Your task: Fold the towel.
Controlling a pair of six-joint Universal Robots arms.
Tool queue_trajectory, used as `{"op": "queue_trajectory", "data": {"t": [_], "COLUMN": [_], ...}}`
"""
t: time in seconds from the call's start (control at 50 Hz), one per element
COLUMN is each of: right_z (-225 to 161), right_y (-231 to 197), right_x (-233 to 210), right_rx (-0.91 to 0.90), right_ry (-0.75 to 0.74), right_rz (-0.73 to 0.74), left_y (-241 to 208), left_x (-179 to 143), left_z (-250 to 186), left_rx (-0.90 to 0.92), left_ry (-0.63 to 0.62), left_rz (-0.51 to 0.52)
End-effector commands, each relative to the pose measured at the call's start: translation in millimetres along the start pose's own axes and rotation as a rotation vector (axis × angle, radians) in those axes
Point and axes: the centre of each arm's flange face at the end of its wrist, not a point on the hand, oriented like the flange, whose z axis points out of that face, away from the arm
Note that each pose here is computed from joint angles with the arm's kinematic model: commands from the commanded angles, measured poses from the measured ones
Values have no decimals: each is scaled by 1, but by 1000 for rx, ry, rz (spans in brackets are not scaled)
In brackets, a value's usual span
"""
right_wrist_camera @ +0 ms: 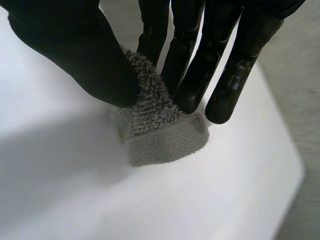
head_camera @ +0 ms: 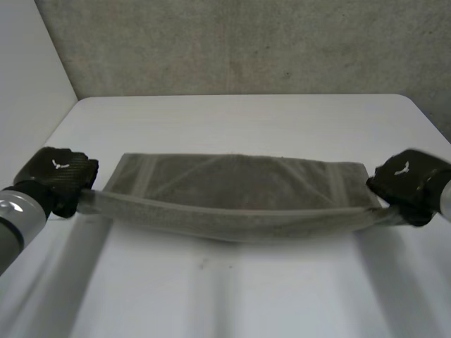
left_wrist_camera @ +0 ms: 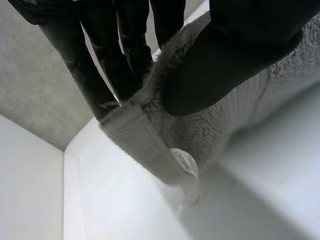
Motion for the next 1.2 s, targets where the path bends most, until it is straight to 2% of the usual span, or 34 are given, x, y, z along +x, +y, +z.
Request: {"op": "queue_trajectory", "data": {"t": [0.02, 0.06, 0.18, 0.22, 0.28, 0.54, 0.72, 0.82, 0.9, 1.0, 1.04, 1.1, 1.14, 1.16, 1.2], "right_z": [23, 58, 99, 126, 148, 195, 197, 170, 151, 125, 114, 110, 106, 106, 107], "right_y": [-4, 3, -3, -3, 0, 1, 2, -10, -13, -8, 11, 20, 34, 34, 46], "right_x": [18, 23, 6, 1, 1, -5, -8, 11, 11, 2, -2, -5, -15, -15, -19], "right_rx": [89, 94, 113, 124, 147, 271, 256, 284, 294, 247, 165, 129, 80, 80, 74], "right_ry": [146, 177, 185, 240, 305, 452, 453, 495, 472, 359, 255, 201, 111, 111, 77], "right_rz": [-35, -10, -15, -32, -43, -68, -59, -31, 18, 150, 257, 307, 379, 379, 408], "left_y": [-7, -5, -10, -2, 4, 12, 5, -15, -26, -29, -35, -35, -37, -37, -40], "left_x": [-4, -1, 4, 5, 10, 28, 41, 33, 27, 27, 23, 23, 22, 22, 19], "left_z": [23, 55, 100, 134, 160, 212, 210, 200, 188, 167, 147, 138, 120, 120, 105], "left_rx": [85, 107, 154, 136, 119, 137, 158, 197, 204, 183, 187, 185, 198, 198, 227], "left_ry": [22, 20, 17, -10, -40, -76, -52, -72, -82, -74, -64, -58, -50, -50, -57], "left_rz": [-3, 12, 24, 22, 24, 34, 49, 38, 28, -10, -56, -89, -166, -166, -247]}}
